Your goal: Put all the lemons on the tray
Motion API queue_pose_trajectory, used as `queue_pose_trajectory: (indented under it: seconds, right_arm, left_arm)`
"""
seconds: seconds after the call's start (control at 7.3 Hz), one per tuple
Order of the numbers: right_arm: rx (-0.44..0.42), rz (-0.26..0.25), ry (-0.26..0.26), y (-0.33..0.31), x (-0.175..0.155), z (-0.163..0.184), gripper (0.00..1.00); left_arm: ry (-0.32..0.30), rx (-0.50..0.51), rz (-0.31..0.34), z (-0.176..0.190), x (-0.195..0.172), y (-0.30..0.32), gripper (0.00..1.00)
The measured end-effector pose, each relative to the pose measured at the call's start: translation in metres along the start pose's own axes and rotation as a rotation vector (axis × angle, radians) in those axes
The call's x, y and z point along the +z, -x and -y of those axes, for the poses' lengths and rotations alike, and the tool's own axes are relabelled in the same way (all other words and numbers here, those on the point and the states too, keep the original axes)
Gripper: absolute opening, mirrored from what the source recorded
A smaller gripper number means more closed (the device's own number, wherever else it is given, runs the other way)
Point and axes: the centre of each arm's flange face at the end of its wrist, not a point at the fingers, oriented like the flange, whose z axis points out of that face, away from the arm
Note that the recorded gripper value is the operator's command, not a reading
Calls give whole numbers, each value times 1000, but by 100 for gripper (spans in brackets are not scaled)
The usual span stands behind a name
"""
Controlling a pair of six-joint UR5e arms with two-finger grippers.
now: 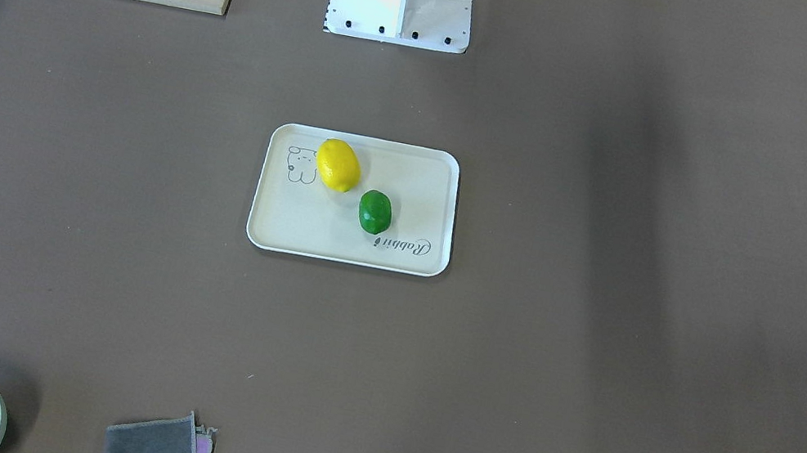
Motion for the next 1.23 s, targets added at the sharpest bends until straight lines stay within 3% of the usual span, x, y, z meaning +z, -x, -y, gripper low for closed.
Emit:
queue_pose_trajectory:
  seconds: [0.41, 1.23]
  right_arm:
    - [-13, 1, 6, 6, 2, 1, 100]
    - [-60, 51, -2, 24, 7, 4, 100]
  left_arm:
    - [0, -8, -83, -12, 2, -6, 98]
    - [1, -6, -90, -17, 3, -7, 98]
